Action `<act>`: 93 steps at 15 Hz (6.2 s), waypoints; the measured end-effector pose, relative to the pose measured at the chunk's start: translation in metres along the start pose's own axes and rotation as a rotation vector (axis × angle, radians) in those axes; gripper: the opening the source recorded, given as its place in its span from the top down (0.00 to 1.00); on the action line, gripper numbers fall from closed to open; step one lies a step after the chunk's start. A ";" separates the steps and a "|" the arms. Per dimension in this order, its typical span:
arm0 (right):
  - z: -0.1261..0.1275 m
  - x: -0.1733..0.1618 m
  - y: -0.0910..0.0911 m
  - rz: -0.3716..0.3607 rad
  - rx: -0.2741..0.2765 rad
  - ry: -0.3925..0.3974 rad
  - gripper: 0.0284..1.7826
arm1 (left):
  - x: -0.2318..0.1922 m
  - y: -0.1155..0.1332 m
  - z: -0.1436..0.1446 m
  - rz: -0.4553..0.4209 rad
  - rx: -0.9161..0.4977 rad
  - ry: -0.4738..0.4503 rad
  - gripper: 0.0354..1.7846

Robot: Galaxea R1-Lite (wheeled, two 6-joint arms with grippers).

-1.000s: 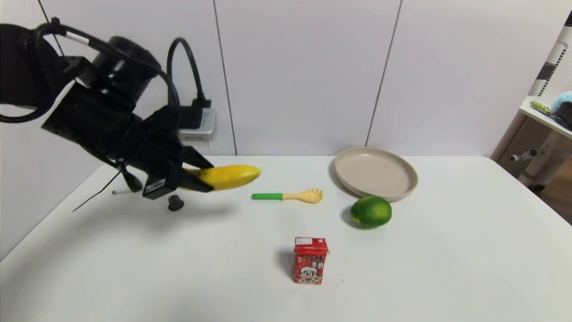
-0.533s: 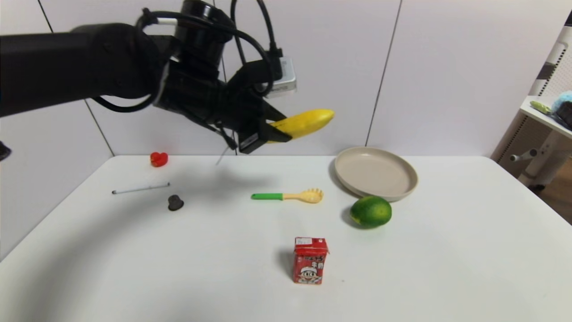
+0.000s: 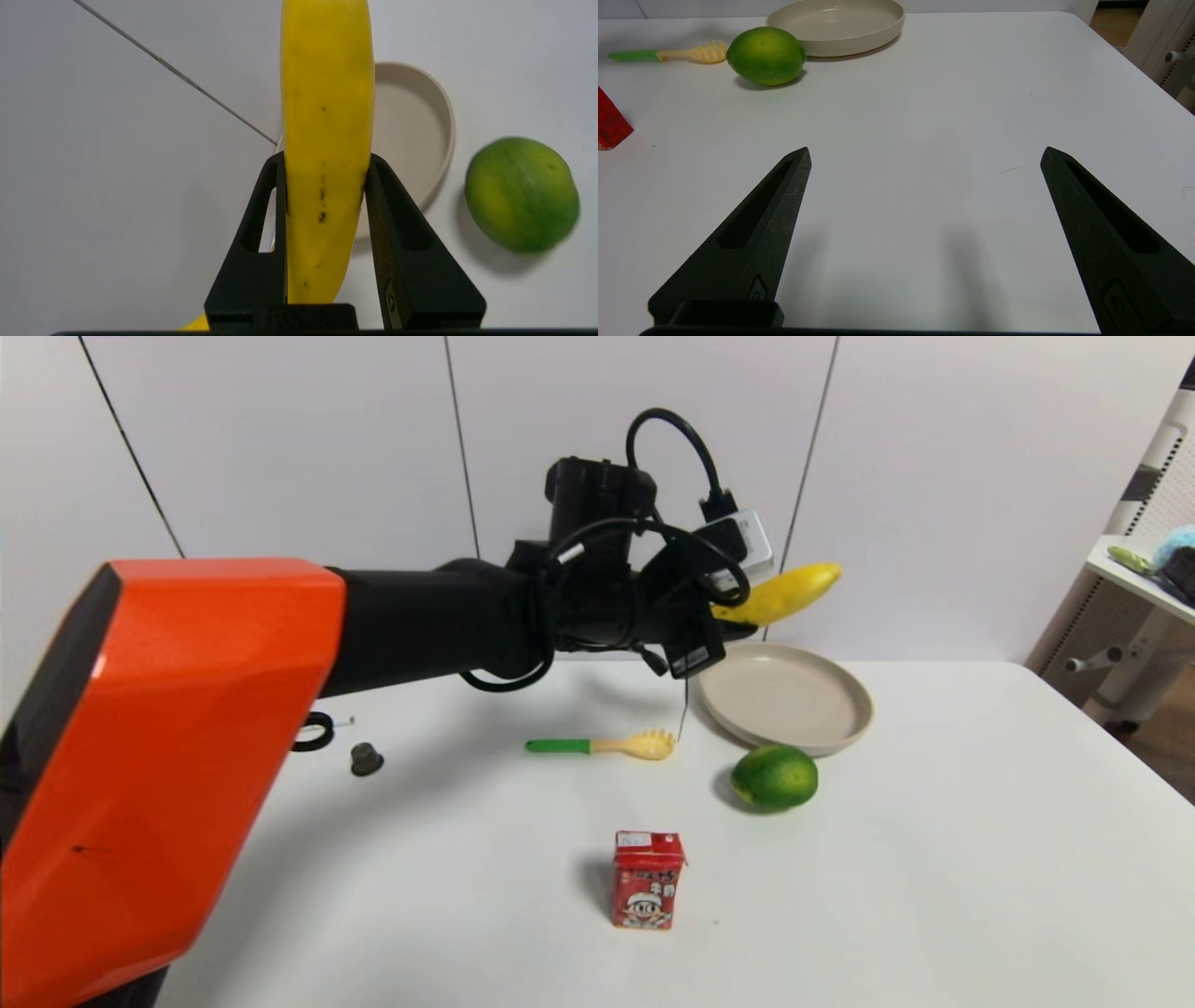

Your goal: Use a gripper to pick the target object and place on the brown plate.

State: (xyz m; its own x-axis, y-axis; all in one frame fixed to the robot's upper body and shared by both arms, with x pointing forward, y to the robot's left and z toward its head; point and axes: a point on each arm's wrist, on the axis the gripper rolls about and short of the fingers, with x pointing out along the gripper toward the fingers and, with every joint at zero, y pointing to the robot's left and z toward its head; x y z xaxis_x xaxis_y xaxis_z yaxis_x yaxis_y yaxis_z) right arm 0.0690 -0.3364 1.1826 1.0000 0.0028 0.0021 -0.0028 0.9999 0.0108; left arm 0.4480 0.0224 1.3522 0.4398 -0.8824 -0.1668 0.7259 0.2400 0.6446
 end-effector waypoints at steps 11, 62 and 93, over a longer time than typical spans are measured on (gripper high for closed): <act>0.000 0.000 0.000 0.000 0.000 0.000 0.05 | 0.075 -0.050 -0.047 0.093 -0.044 -0.182 0.73; 0.000 0.000 0.000 0.000 0.000 0.000 0.05 | -0.408 -0.223 -0.005 0.888 -0.480 0.403 0.06; 0.000 0.000 0.000 0.000 -0.004 0.000 0.05 | -0.413 -0.310 -0.052 1.123 -0.729 0.254 0.06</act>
State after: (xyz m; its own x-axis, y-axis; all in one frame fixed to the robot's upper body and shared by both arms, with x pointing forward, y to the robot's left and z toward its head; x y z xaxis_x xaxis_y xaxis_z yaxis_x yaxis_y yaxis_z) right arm 0.0690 -0.3364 1.1826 1.0000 0.0032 0.0021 -0.0032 1.0000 0.0072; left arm 0.0690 0.3335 1.1821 1.0000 0.0070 -0.0009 -0.0070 1.0000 -0.0013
